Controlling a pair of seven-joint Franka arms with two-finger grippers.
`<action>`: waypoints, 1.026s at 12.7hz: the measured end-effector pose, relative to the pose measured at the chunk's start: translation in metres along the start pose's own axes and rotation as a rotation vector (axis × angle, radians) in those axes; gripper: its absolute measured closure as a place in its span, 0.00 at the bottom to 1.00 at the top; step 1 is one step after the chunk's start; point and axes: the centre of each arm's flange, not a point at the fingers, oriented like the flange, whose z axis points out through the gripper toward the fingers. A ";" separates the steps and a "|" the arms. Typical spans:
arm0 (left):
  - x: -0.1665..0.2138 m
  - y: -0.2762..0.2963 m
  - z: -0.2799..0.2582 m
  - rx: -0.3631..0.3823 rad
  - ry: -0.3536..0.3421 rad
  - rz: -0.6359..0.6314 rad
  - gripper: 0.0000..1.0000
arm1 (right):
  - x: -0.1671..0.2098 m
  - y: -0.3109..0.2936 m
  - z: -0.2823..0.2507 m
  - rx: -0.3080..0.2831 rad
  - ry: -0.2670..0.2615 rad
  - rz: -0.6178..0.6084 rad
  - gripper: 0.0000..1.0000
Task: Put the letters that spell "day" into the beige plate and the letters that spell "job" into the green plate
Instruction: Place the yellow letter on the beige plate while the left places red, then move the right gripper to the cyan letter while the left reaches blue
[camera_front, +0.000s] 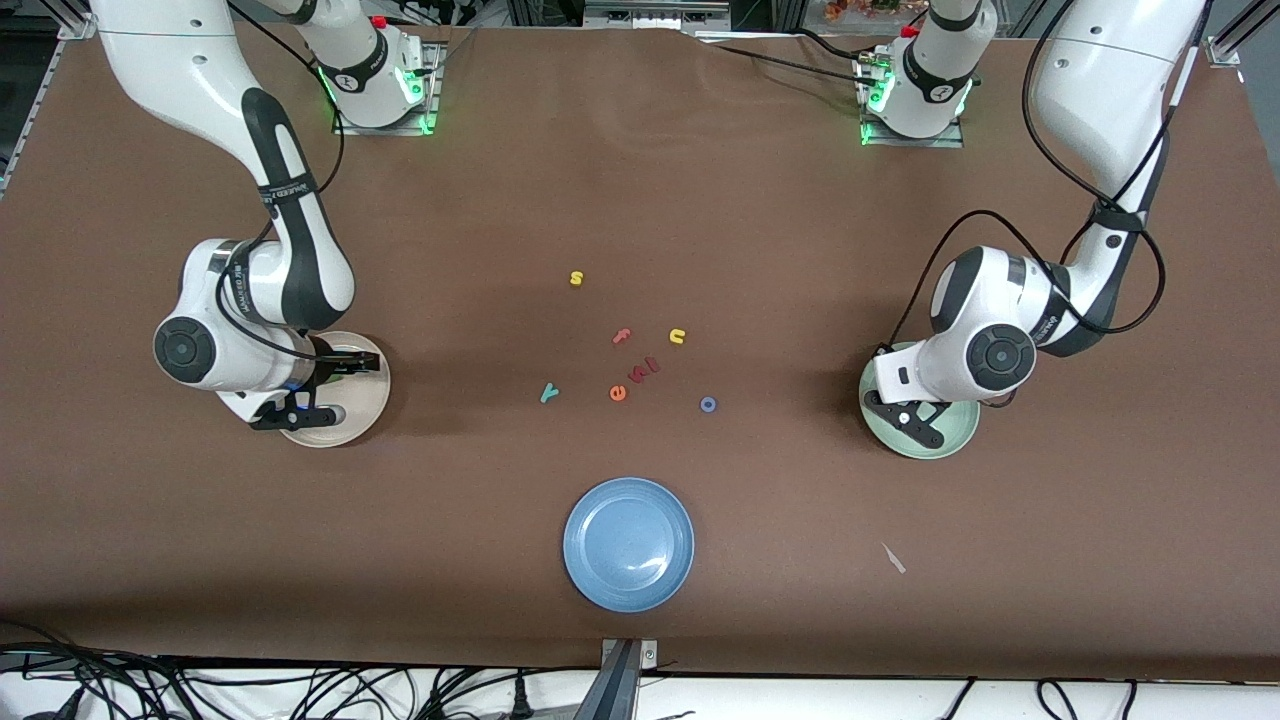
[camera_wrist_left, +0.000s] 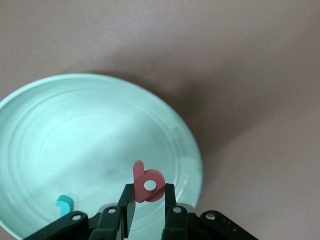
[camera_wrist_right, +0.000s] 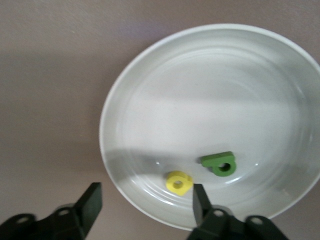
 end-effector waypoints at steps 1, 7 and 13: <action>-0.002 -0.005 0.005 -0.001 -0.003 -0.006 0.74 | 0.002 -0.011 -0.002 0.023 0.009 0.036 0.03; -0.007 -0.022 0.030 -0.026 -0.019 -0.033 0.70 | 0.005 -0.121 0.002 0.093 0.110 0.368 0.00; 0.001 -0.018 0.017 -0.019 0.007 -0.024 0.07 | 0.012 -0.227 0.031 0.128 0.163 0.642 0.00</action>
